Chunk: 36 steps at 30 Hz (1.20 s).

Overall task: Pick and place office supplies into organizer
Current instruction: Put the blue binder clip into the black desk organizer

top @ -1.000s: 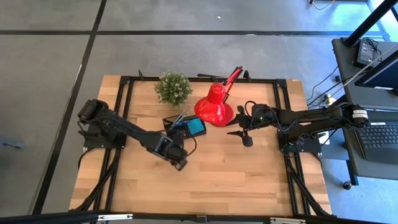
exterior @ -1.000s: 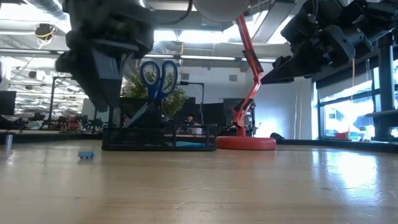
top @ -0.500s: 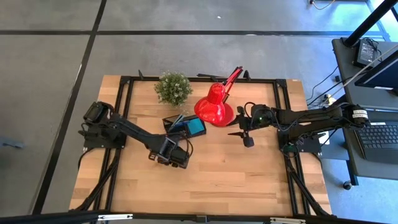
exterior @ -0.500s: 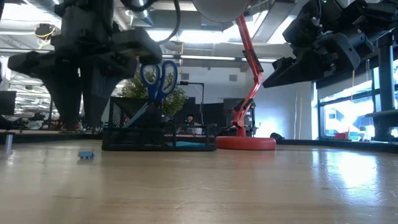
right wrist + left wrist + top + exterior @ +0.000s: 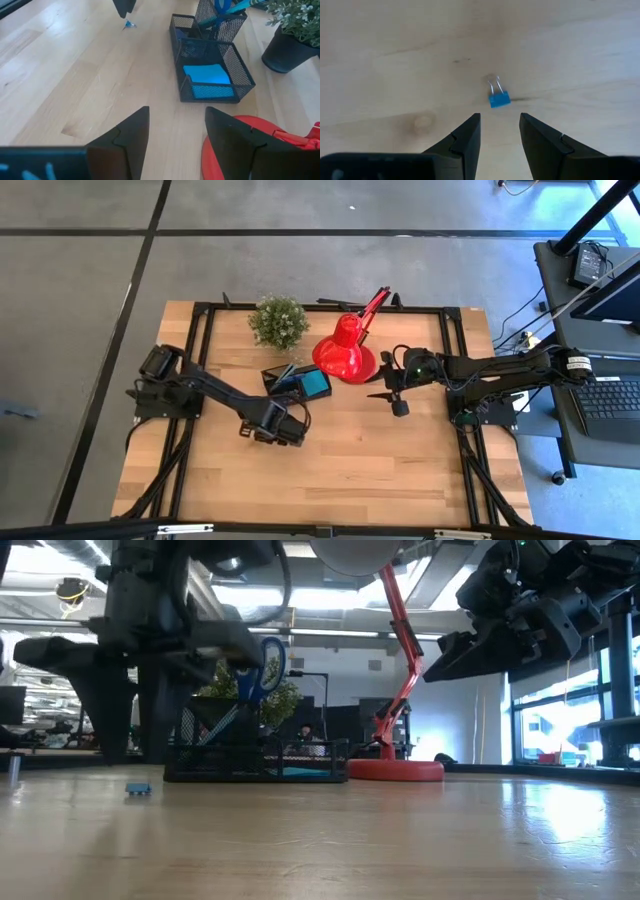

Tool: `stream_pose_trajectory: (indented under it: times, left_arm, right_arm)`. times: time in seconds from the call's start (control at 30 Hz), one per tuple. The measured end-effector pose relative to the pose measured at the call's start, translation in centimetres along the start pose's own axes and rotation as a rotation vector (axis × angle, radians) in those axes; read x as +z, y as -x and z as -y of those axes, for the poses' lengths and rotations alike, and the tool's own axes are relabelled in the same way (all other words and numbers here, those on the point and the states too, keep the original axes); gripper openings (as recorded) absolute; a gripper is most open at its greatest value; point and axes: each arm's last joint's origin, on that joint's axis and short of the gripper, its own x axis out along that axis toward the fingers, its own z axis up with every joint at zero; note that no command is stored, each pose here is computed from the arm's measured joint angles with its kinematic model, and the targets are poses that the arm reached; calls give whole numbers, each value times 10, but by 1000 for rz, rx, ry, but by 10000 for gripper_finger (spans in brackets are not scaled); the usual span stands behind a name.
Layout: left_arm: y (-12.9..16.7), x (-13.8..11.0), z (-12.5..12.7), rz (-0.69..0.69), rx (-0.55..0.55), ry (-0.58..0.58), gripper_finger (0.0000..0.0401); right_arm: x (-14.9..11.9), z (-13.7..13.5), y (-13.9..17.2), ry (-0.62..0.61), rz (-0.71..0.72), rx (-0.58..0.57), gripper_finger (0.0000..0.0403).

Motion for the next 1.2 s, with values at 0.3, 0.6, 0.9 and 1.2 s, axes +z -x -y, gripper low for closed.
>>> stream_pose_trajectory:
  times: [0.3,0.6,0.9,1.2]
  left_arm:
    - [-24,9,6,-33,54,-23,132]
    - [-28,18,8,-58,76,5,132]
    - [-29,20,8,-93,86,41,113]
    - [-30,20,8,-97,86,26,65]
  right_arm:
    - [-1,0,0,-2,-10,4,195]
    - [-3,-1,0,-6,-26,9,195]
    - [-3,-1,0,-4,-32,11,195]
    - [-3,-1,0,-4,-32,11,195]
